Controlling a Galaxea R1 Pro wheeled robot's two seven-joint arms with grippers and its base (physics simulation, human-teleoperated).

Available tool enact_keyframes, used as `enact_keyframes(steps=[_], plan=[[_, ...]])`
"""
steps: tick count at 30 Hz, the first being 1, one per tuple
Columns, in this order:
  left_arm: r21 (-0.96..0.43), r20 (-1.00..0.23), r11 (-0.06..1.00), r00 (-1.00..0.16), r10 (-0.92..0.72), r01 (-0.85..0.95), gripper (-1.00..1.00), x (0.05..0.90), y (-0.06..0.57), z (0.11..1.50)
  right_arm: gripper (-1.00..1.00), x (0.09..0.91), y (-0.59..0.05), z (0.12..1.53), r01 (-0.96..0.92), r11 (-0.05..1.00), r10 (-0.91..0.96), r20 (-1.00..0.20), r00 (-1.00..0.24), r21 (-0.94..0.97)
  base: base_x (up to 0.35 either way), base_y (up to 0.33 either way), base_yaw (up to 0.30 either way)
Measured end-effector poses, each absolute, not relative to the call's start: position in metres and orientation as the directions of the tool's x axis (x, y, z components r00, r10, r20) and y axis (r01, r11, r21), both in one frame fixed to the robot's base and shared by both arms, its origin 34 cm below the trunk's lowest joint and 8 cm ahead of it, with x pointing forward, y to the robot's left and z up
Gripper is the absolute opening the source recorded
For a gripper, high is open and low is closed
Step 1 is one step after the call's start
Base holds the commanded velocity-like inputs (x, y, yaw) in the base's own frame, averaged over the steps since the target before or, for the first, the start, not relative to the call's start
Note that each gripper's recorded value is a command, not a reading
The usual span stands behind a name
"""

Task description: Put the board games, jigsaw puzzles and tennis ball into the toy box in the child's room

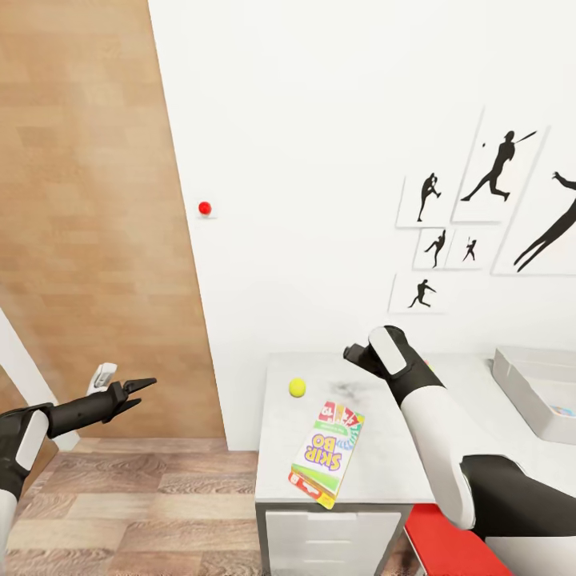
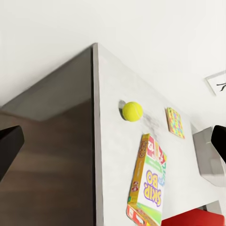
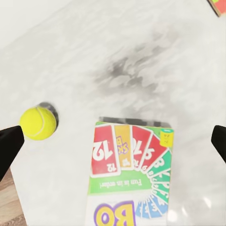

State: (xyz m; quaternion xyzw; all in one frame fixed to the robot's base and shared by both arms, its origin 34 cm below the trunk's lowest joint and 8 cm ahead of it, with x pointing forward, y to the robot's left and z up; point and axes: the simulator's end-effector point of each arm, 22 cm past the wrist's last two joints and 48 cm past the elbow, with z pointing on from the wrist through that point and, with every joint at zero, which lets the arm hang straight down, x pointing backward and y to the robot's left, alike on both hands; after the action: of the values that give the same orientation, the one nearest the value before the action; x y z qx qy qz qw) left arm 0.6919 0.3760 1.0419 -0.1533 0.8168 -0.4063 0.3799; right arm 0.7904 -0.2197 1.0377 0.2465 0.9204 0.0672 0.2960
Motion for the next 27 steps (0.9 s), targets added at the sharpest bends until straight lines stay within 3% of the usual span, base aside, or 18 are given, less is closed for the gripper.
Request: enact_keyframes(steps=[27], plan=[[-0.807, -0.474, 0.585, -0.683, -0.555, 0.085, 1.00, 0.691, 0.372, 1.033, 1.00, 0.792, -0.221, 1.007, 0.432, 0.866, 0.499, -0.485, -0.718, 0.252, 0.000, 0.000, 0.000]])
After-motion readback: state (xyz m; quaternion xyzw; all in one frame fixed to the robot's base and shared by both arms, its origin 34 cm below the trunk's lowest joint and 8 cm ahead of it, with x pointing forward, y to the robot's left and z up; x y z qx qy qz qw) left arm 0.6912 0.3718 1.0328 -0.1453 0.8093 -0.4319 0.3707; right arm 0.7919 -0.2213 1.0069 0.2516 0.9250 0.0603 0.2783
